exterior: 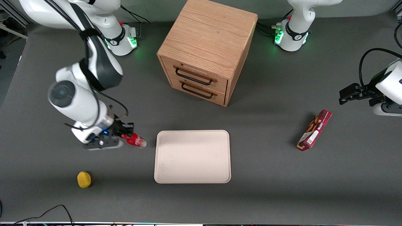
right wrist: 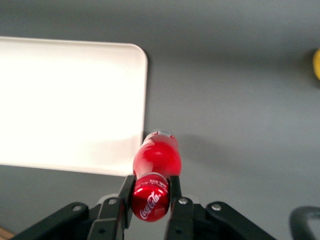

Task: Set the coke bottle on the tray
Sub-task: 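Carry the bottle with the right gripper over the white tray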

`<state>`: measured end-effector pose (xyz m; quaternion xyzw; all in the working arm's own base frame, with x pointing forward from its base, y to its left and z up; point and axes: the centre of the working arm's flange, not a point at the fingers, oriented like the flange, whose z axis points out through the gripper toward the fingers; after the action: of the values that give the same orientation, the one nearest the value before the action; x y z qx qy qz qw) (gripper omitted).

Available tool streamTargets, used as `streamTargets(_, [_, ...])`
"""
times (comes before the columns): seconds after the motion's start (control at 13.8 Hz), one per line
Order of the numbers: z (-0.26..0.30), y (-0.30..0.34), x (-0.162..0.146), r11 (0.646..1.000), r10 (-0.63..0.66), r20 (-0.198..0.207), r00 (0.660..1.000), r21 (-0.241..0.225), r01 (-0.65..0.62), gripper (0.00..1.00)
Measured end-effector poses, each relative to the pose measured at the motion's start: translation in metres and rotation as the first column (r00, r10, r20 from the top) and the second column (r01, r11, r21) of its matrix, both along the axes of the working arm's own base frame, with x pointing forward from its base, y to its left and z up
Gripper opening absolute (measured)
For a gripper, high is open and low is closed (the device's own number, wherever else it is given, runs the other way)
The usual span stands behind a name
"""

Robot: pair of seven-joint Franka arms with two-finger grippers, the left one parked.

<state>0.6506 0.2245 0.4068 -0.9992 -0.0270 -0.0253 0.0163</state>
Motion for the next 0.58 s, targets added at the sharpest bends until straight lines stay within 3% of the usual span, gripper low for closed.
streamTargets(0.22, [-0.027, 0.059, 0.024, 1.000, -0.008, -0.012, 1.000, -0.004, 0.008, 0.31])
streamTargets(0.58, [-0.042, 0.069, 0.053, 0.998, -0.025, 0.039, 0.999, -0.052, 0.027, 0.31])
